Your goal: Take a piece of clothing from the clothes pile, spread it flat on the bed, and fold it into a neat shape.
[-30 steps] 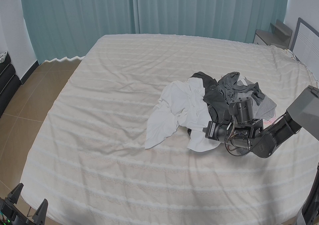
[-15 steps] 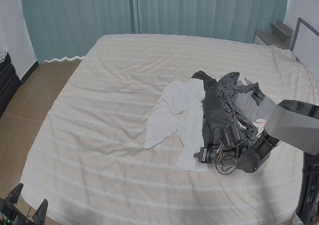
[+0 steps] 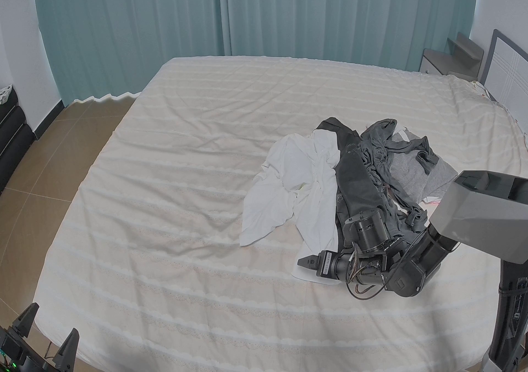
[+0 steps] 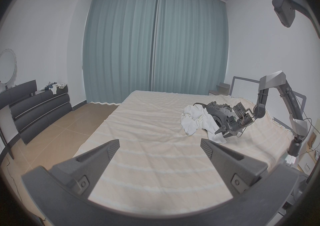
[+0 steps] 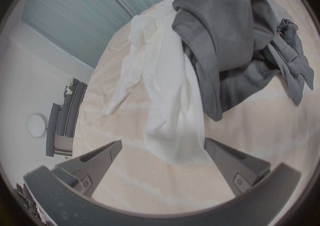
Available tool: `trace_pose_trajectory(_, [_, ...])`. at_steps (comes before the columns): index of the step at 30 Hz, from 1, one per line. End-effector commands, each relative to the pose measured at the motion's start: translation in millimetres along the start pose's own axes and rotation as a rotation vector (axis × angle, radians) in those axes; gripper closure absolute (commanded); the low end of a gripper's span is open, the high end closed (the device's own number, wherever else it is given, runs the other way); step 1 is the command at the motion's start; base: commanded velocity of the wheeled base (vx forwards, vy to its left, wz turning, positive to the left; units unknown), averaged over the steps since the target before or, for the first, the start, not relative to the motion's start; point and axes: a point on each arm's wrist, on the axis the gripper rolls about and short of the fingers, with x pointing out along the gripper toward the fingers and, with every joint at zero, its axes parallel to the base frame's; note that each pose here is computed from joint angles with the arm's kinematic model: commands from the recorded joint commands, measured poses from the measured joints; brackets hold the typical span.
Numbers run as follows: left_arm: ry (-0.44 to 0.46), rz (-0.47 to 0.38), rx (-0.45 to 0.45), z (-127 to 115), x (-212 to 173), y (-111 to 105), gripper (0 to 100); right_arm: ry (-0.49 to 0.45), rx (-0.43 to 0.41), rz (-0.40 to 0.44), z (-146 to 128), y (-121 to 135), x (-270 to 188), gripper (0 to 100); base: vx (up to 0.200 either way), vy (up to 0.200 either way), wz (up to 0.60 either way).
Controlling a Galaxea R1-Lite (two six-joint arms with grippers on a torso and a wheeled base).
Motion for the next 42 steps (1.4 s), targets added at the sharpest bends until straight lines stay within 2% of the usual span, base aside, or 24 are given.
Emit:
trace_pose_trajectory(1, [0.017,0.001,0.000,-5,1,0,0,0.022,-0.013,-0.017,-9,-2,6,0,0.000,0.000,0.00])
trace_pose_trajectory(14, [0.017,0.001,0.000,-5,1,0,0,0.009,0.027,-0.081,-1,-29,4,0,0.000,0.000,0.00])
trace_pose_trajectory(18, [0.017,0.001,0.000,-5,1,0,0,0.013,0.023,-0.071,-3,-25,5,0,0.000,0.000,0.00])
trace_pose_trajectory(26, [0.017,0.001,-0.002,-5,1,0,0,0.019,-0.016,-0.011,-11,0,10,0,0.000,0.000,0.00])
trace_pose_trajectory(31, [0.019,0.001,-0.002,-5,1,0,0,0.000,-0.021,0.012,-9,9,26,0,0.000,0.000,0.00])
trace_pose_trajectory(32, [0.017,0.001,-0.002,-5,1,0,0,0.000,-0.019,0.012,-9,9,27,100,0.000,0.000,0.00])
trace_pose_trajectory(35, [0.017,0.001,-0.002,-5,1,0,0,0.001,-0.019,0.001,-10,8,29,100,0.000,0.000,0.00])
trace_pose_trajectory(38, [0.017,0.001,-0.002,-5,1,0,0,-0.021,-0.020,-0.066,-14,0,36,100,0.000,0.000,0.00])
trace_pose_trajectory(42, [0.019,0.001,-0.002,-5,1,0,0,-0.035,-0.019,-0.097,-16,-3,40,100,0.000,0.000,0.00])
